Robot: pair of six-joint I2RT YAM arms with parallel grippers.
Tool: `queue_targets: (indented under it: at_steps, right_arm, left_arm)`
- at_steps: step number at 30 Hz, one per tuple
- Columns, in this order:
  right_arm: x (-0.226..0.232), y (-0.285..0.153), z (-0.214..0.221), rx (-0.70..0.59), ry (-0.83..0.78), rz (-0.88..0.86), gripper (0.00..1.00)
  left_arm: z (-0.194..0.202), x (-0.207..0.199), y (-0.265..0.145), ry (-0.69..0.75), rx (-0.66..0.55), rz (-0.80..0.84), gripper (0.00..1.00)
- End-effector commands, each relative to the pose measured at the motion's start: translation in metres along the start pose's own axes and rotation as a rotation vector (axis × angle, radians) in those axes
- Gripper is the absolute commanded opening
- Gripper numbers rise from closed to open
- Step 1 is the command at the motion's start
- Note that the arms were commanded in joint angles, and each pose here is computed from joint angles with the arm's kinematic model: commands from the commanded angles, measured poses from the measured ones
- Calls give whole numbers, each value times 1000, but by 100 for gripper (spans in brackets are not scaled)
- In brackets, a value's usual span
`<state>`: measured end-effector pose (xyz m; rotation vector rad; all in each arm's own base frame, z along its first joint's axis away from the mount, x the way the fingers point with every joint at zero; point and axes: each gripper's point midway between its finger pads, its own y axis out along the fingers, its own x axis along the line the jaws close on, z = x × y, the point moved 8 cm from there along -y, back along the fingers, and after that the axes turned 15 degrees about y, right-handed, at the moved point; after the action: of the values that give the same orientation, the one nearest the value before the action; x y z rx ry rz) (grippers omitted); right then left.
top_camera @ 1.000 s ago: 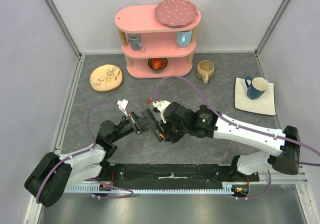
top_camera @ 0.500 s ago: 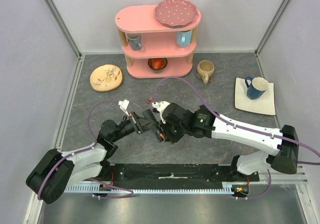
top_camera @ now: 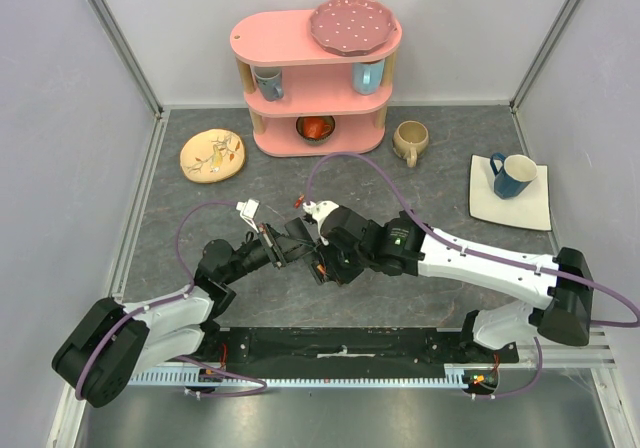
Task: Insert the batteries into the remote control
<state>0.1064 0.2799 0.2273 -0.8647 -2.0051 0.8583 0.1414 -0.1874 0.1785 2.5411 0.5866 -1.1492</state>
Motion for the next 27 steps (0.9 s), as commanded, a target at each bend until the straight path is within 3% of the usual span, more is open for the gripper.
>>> queue_targets:
  at_steps: [1, 14, 27]
  right_arm:
    - [-9, 11, -1, -21, 15, 87, 0]
    - [-19, 25, 1, -25, 35, 185, 0]
    - [-21, 38, -2, -26, 27, 229, 0]
  left_arm:
    - [-7, -19, 2, -4, -16, 93, 2]
    - [-4, -5, 0, -63, -28, -69, 2]
    - [-4, -8, -1, -57, -21, -60, 2]
